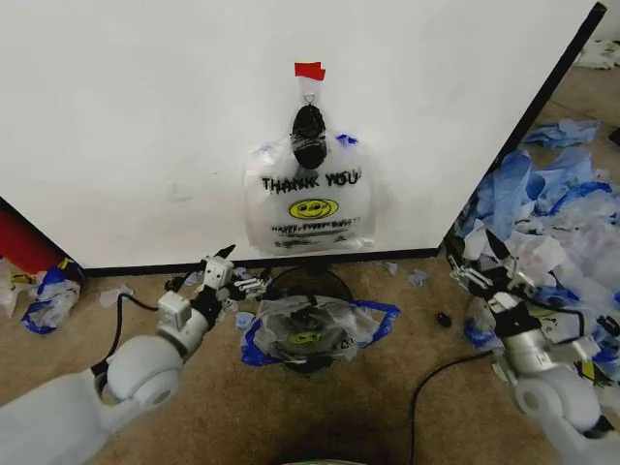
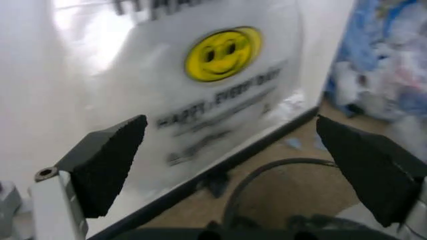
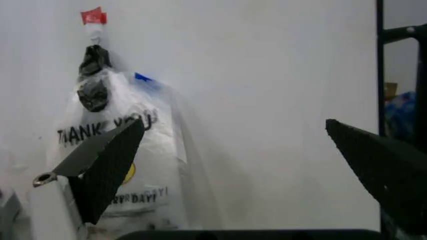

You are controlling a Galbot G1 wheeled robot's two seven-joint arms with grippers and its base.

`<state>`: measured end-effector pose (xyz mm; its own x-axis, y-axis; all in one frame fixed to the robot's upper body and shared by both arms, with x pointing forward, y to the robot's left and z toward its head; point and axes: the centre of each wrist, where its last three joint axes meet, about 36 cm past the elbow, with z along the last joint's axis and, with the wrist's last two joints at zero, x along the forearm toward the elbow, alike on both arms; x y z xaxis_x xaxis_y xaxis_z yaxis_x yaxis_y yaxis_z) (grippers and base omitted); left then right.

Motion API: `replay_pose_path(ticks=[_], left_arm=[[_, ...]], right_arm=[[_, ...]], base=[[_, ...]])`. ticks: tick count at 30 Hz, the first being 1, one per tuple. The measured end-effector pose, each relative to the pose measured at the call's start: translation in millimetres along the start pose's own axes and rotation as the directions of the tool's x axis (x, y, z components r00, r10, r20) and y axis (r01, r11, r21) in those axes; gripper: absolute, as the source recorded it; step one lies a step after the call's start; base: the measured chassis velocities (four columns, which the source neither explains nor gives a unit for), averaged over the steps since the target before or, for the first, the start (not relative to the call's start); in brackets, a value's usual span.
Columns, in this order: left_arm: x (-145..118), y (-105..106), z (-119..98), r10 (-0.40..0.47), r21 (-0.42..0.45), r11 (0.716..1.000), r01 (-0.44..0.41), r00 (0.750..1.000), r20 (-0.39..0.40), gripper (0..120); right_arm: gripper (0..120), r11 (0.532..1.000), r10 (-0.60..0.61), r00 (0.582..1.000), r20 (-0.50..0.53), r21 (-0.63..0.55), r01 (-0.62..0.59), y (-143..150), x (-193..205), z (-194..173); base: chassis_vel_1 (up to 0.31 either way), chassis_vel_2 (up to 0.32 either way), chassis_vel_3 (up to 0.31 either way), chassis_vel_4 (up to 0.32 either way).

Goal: Pick up the garbage bag from the wall and place it over the trash bin.

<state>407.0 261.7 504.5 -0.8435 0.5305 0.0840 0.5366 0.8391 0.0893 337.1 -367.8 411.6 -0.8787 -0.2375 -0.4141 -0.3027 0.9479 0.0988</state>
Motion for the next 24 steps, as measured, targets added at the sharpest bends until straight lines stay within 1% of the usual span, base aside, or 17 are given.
replay_pose_path(ticks=[2, 4, 6, 8, 10, 11, 12, 13, 14, 15, 17, 19, 22, 23, 24], left_arm=[[-3, 1, 0, 0.012, 0.004, 1.000, -0.012, 1.000, -0.005, 100], [-12, -2, 2, 0.049, 0.018, 0.999, -0.049, 0.999, -0.020, 100], [-21, -8, 3, 0.108, 0.030, 0.994, -0.107, 0.994, -0.034, 100], [-24, -10, 3, 0.124, 0.031, 0.992, -0.122, 0.992, -0.038, 100], [-34, -15, 2, 0.166, 0.027, 0.986, -0.165, 0.984, -0.056, 100], [-41, -17, 0, 0.185, 0.021, 0.983, -0.184, 0.980, -0.069, 100], [-41, -17, -1, 0.187, 0.020, 0.982, -0.186, 0.980, -0.070, 100], [-58, -20, -9, 0.210, -0.004, 0.977, -0.211, 0.975, -0.077, 100], [-67, -20, -16, 0.222, -0.014, 0.975, -0.224, 0.971, -0.088, 100], [-67, -20, -16, 0.222, -0.014, 0.975, -0.224, 0.971, -0.088, 100], [-77, -20, -26, 0.231, -0.013, 0.972, -0.234, 0.966, -0.120, 100], [-85, -20, -31, 0.240, -0.012, 0.969, -0.245, 0.957, -0.161, 100], [-93, -22, -29, 0.271, -0.012, 0.959, -0.283, 0.929, -0.251, 100], [-93, -22, -29, 0.271, -0.012, 0.959, -0.283, 0.929, -0.251, 100], [-94, -22, -27, 0.277, -0.012, 0.957, -0.291, 0.923, -0.268, 100]], right_arm=[[100, 1.000, 0.008, 1.000, 0.002, 0.001, -0.008, 0, 3, 0], [100, 1.000, 0.025, 1.000, 0.005, 0.005, -0.025, 1, 9, 1], [100, 0.999, 0.042, 0.999, 0.007, 0.010, -0.042, 2, 16, 1], [100, 0.999, 0.048, 0.999, 0.008, 0.011, -0.048, 2, 18, 1], [100, 0.998, 0.063, 0.998, 0.011, 0.014, -0.063, 2, 24, 0], [100, 0.997, 0.069, 0.998, 0.012, 0.018, -0.069, 2, 26, 0], [100, 0.997, 0.070, 0.997, 0.012, 0.018, -0.070, 2, 27, 0], [100, 0.997, 0.080, 0.997, 0.015, 0.021, -0.080, 4, 32, 0], [100, 0.996, 0.085, 0.996, 0.015, 0.020, -0.085, 7, 34, 1], [100, 0.996, 0.085, 0.996, 0.015, 0.020, -0.085, 7, 34, 1], [100, 0.996, 0.088, 0.996, 0.016, 0.018, -0.089, 10, 37, 2], [100, 0.996, 0.089, 0.996, 0.016, 0.015, -0.089, 13, 40, 2], [100, 0.996, 0.089, 0.996, 0.017, 0.017, -0.089, 14, 43, 3], [100, 0.996, 0.089, 0.996, 0.017, 0.017, -0.089, 14, 43, 3], [100, 0.996, 0.089, 0.996, 0.016, 0.018, -0.089, 13, 43, 3]], base=[[0.000, 0.000, 0.000, 0.000], [0.000, 0.000, 0.000, 0.000], [0.000, 0.000, 0.000, 0.000], [0.000, 0.000, 0.000, 0.000], [0.000, 0.000, 0.000, 0.000], [0.000, 0.000, 0.000, 0.000], [0.000, 0.000, 0.000, 0.000], [0.000, 0.000, 0.000, 0.000], [0.000, 0.000, 0.000, 0.000], [0.000, 0.000, 0.000, 0.000], [0.000, 0.000, 0.000, 0.000], [0.000, 0.000, 0.000, 0.000], [0.000, 0.000, 0.000, 0.000], [0.000, 0.000, 0.000, 0.000], [0.000, 0.000, 0.000, 0.000]])
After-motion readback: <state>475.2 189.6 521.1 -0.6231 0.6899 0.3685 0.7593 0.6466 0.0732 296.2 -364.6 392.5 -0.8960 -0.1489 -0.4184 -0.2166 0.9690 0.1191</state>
